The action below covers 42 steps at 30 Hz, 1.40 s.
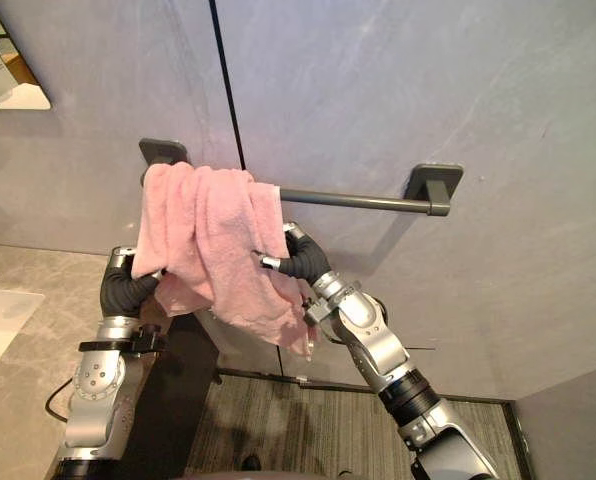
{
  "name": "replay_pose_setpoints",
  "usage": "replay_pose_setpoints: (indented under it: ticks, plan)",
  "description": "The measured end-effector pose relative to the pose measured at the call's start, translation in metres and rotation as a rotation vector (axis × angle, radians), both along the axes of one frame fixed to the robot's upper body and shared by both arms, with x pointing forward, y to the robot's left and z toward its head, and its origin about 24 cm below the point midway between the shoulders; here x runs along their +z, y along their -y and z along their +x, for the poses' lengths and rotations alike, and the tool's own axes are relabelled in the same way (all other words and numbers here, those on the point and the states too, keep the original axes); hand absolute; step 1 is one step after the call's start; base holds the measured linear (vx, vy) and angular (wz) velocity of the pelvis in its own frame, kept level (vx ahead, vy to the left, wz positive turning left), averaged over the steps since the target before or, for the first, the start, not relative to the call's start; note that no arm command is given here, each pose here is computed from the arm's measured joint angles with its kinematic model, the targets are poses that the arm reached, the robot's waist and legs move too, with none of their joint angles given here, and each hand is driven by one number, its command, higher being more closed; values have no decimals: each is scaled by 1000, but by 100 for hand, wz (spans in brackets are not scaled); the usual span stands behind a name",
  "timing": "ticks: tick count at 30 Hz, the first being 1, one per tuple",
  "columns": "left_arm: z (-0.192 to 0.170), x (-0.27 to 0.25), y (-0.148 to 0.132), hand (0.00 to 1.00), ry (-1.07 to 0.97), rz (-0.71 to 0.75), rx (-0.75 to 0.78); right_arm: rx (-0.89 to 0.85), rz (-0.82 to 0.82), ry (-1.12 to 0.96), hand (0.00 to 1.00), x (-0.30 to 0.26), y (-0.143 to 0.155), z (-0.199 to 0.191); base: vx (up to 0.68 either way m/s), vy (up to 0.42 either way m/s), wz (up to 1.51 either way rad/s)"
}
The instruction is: Organize washtable
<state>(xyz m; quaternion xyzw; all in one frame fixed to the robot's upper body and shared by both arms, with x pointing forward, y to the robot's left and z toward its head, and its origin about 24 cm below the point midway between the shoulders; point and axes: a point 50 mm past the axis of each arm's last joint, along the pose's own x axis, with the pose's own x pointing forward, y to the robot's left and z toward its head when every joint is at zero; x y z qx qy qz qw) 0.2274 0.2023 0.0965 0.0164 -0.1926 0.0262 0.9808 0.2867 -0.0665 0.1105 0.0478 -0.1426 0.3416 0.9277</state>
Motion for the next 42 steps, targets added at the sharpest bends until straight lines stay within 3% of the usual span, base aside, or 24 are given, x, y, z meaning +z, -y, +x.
replay_pose_setpoints:
  ticks: [14, 27, 42]
  plan:
    - [0, 0, 0, 100, 0, 0, -1, -27, -6, 2, 100, -2, 4, 2, 0, 0, 0]
    - [0, 0, -1, 100, -1, 2, -1, -268, 49, -24, 100, -8, 66, 4, 0, 0, -1]
    - [4, -6, 8, 100, -25, -2, -56, -348, 51, 12, 100, -4, 89, -6, -1, 0, -3]
